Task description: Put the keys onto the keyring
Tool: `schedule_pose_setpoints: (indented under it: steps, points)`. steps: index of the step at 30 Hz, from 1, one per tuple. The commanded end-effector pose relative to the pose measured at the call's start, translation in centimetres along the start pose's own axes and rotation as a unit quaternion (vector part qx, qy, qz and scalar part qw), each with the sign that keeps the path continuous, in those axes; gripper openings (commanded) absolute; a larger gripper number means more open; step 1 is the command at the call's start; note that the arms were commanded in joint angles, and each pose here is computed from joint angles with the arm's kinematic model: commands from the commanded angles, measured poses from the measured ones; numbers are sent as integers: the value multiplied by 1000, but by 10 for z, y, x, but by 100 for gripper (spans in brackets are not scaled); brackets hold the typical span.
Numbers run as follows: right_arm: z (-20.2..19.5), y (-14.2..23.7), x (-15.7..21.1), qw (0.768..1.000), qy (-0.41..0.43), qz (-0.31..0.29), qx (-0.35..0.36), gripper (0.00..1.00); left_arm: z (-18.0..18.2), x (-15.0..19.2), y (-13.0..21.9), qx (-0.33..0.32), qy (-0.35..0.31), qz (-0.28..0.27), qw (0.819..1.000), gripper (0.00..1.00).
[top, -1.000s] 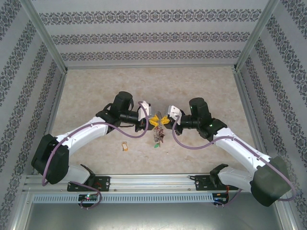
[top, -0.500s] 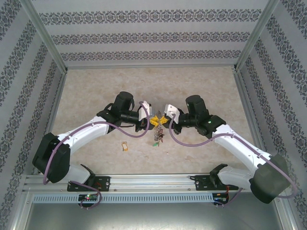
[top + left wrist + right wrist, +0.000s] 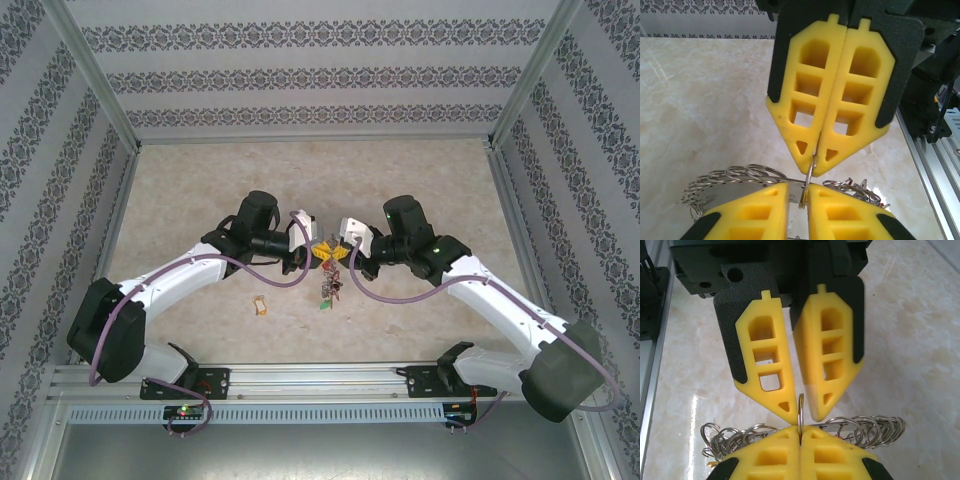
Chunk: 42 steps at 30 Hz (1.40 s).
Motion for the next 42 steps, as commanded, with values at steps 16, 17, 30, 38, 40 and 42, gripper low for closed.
schedule_pose_setpoints:
  steps: [16,17,30,38,40,42]
  points:
    - [2,-2,-19,1000,15,13,-20,0,-4,-18,4,0,-36,-26,999,14]
    - [2,-2,-19,1000,14,13,-21,0,-4,-18,5,1,-36,-26,999,11]
    - [-2,-3,-11,1000,10,15,-3,0,-8,-21,7,3,-43,-41,998,0]
    - [-1,7,-17,1000,-3,-26,-4,16,-5,-23,10,-12,-29,-47,998,0]
    - [1,13,-18,999,-4,-38,1,21,0,-23,12,-22,-14,-50,998,0]
    - [1,17,-18,999,-8,-43,11,24,5,-23,14,-30,-6,-51,998,0]
Point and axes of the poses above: each hand's point on the last joint's axis, 136 mm out from that joint toward the fingers, its own y axis back along the fingers, its own z axis along the line the jaws close on, x = y × z, the point moved 7 cm from there along y, back along the fingers, and after that the axes turned 2 degrees about -y, right-handed, at the moved point
